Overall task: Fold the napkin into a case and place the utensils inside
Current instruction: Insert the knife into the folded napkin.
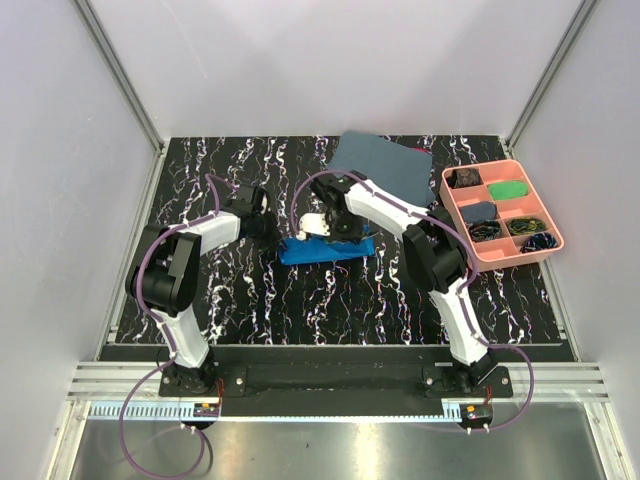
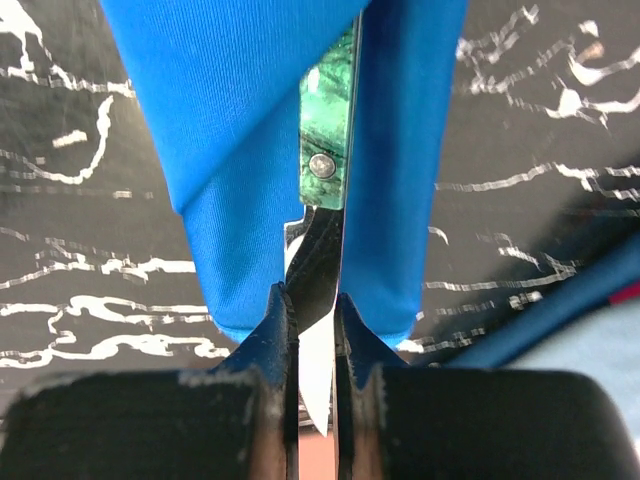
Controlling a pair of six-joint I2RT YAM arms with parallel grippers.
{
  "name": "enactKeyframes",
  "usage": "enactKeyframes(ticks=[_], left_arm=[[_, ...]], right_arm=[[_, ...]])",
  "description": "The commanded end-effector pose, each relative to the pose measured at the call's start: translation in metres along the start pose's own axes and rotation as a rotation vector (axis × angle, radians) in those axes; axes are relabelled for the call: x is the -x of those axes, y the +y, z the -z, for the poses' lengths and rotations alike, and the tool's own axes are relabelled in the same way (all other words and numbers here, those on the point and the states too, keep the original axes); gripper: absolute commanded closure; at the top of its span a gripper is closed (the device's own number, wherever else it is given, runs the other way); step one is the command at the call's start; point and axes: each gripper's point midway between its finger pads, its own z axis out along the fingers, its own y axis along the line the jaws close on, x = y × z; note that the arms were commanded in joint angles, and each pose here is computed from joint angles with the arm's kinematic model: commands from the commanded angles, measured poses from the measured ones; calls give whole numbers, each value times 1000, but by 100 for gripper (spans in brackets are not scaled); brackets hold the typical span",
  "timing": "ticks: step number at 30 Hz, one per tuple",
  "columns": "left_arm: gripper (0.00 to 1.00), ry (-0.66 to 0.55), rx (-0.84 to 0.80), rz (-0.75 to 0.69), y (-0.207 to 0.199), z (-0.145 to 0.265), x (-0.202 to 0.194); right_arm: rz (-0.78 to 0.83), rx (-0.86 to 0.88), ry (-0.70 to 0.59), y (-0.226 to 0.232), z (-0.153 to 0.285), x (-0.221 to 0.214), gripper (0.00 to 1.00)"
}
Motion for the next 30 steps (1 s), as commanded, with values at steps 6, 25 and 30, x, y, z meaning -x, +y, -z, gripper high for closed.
enactKeyframes(ticks=[6,25,30], left_arm=[[100,-31,9,-32,0,1,4],[99,-86,-8,-56,-10,16,13],[87,-138,-37,-49,-18,40,27]], right_arm=[[-14,-39,-103,-17,-6,29,100],[-4,-12,-138,-19,-23,42,98],[8,-8,-140,-13,-24,40,98]])
